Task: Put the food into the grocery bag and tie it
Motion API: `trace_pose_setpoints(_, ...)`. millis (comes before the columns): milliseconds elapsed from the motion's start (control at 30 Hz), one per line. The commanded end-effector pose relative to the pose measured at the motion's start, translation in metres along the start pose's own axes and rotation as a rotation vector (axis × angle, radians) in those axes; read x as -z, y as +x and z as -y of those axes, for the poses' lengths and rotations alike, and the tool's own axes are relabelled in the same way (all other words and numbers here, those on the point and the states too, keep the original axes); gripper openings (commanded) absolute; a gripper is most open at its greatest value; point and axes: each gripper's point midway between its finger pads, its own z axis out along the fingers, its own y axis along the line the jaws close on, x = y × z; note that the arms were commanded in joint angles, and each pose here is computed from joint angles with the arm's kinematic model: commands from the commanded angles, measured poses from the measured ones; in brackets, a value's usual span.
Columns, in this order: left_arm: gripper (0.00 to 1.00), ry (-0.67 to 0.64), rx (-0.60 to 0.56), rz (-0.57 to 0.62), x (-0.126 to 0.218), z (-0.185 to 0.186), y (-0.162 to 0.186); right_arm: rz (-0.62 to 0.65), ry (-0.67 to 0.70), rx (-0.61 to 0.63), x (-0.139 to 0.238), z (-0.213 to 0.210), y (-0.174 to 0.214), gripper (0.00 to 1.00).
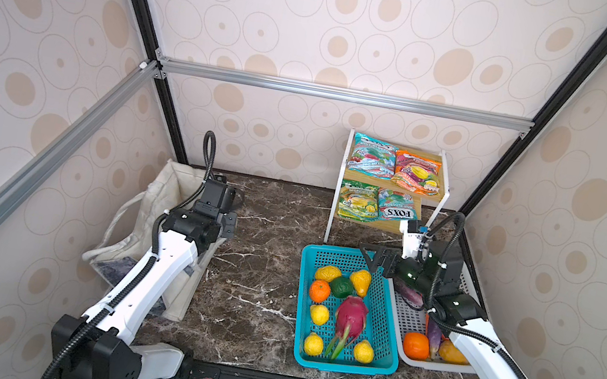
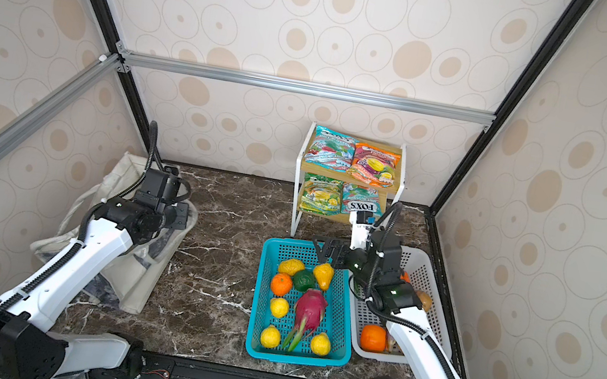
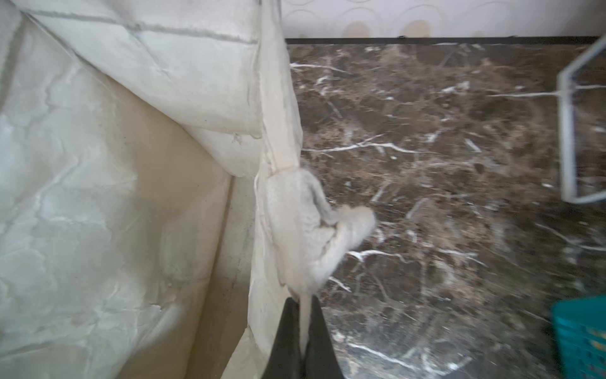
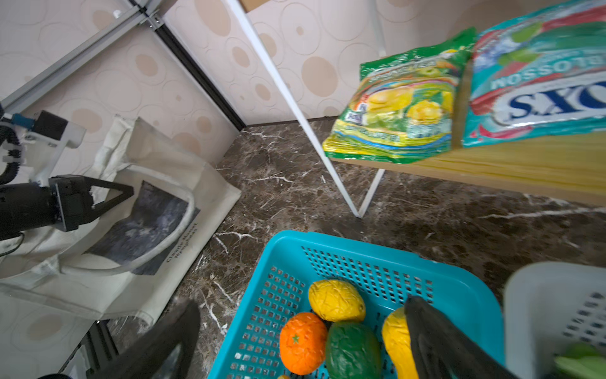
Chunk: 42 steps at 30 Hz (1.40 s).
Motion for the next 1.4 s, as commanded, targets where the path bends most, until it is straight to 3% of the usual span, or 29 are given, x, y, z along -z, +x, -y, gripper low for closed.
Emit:
trace_pose_setpoints(0,0.0,0.199,0.055,0.08,0.024,0.057,-0.025,-0.006,-0.002,0.04,-0.012,-0.019,-0.006,1.0)
trace_pose_setpoints(233,0.03,0.414,0.074,0.128,0.04,0.126,-0.037,-0.077,-0.055,0.088,-0.044,-0.065,0.012,1.0)
trace_pose_setpoints(300,0.16,0.442,0.088,0.147,0.043,0.132,-0.045,-0.083,-0.049,0.059,-0.052,-0.07,0.014,1.0)
trace_pose_setpoints(400,0.17,0.46,0.077,0.166,0.048,0.136,-0.055,-0.099,-0.05,0.008,-0.064,-0.079,0.019,0.99)
trace_pose_setpoints(500,0.33,0.446,0.05,0.187,0.054,0.133,-0.065,-0.106,-0.062,-0.005,-0.073,-0.094,0.023,0.98)
trace_pose_setpoints(633,0.47,0.444,0.01,0.196,0.06,0.13,-0.074,-0.109,-0.068,-0.014,-0.083,-0.112,0.029,0.98)
trace_pose_setpoints(700,0.5,0.463,0.0,0.196,0.062,0.133,-0.073,-0.108,-0.069,-0.024,-0.087,-0.118,0.032,0.98)
trace_pose_setpoints(867,0.47,0.427,0.008,0.219,0.057,0.099,-0.093,-0.09,-0.098,-0.073,-0.095,-0.139,0.033,0.97)
trace_pose_setpoints(933,0.49,0.352,-0.006,0.233,0.055,0.072,-0.107,-0.089,-0.114,-0.132,-0.1,-0.146,0.033,0.97)
trace_pose_setpoints(1000,0.63,0.22,-0.078,0.235,0.052,0.049,-0.115,-0.083,-0.12,-0.176,-0.105,-0.153,0.034,0.97)
trace_pose_setpoints(1067,0.71,0.127,-0.119,0.216,0.036,0.027,-0.12,-0.078,-0.116,-0.197,-0.112,-0.158,0.033,0.97)
trace_pose_setpoints(1200,0.73,0.123,-0.119,0.129,-0.01,0.003,-0.117,-0.095,-0.072,-0.21,-0.13,-0.166,0.033,0.96)
trace_pose_setpoints(1367,0.75,0.114,-0.151,0.097,-0.039,0.004,-0.11,-0.114,-0.047,-0.252,-0.157,-0.17,0.039,0.88)
